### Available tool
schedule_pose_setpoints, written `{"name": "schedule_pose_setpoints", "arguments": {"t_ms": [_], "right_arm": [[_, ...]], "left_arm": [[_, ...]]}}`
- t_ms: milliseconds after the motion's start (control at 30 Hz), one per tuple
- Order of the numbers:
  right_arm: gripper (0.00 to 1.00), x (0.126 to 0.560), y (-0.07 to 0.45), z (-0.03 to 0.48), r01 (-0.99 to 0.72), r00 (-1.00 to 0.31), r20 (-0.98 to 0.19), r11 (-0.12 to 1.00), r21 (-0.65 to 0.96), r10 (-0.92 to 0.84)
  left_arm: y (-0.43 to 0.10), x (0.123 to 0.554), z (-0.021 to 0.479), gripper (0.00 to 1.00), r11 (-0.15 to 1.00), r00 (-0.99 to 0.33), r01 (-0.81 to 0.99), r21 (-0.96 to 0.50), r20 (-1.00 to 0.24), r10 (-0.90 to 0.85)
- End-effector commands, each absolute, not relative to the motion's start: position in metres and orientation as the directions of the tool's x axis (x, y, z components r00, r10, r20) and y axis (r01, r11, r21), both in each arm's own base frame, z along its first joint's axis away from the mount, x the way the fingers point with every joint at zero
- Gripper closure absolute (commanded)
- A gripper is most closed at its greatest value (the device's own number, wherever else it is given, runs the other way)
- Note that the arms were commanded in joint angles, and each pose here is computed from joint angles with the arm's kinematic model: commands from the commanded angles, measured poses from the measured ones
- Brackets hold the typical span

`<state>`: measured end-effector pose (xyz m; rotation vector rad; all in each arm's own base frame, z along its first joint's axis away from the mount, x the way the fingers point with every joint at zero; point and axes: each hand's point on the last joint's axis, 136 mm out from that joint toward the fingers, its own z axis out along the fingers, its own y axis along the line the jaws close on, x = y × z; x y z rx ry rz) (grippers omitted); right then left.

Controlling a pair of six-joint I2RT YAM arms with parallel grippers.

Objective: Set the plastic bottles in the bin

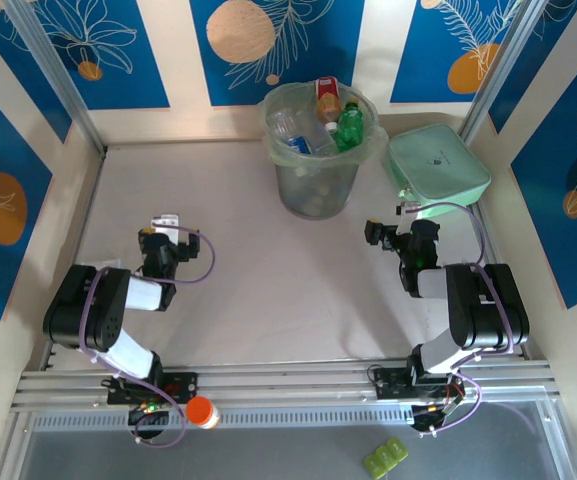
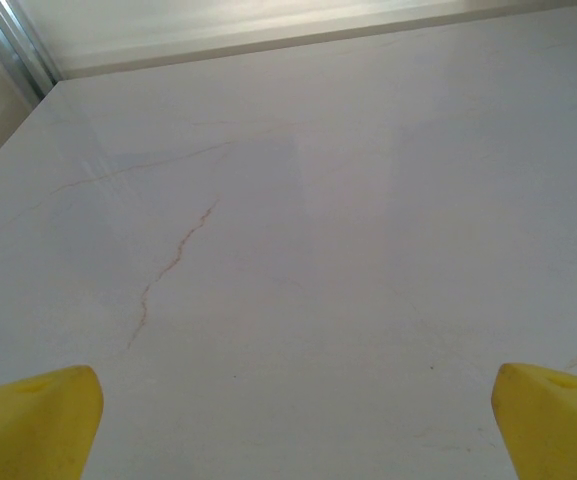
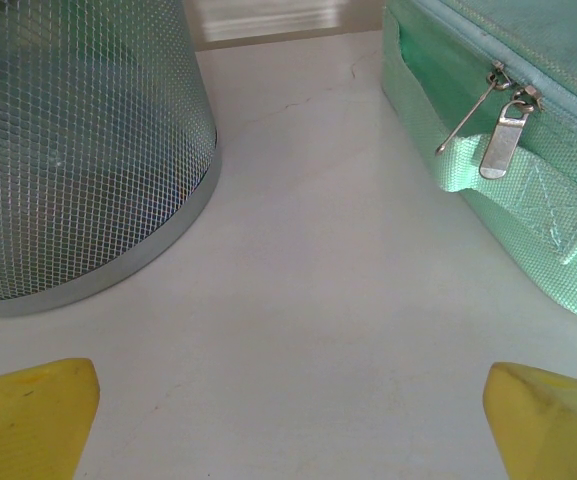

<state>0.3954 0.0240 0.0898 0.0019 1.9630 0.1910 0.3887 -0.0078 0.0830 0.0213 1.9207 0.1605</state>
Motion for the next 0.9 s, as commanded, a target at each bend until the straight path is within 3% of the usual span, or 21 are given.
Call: {"name": "schedule_pose_setpoints", "arguments": {"t_ms": [0, 867], "right_arm": [[0.01, 0.3967, 0.0261, 0.0941, -0.103, -0.379, -0.922, 0.987, 0.122, 0.075], [0.01, 0.3968, 0.0258, 0.0943, -0.102, -0.379, -0.923, 0.987, 0.122, 0.075]], "left_arm": [[-0.0052, 0.3937, 0.0953, 0.01, 0.990, -0.307, -0.081, 0.114, -0.948, 0.083], [-0.0072, 0.3958, 0.0931, 0.01, 0.991, -0.321, -0.072, 0.114, -0.943, 0.085]]}}
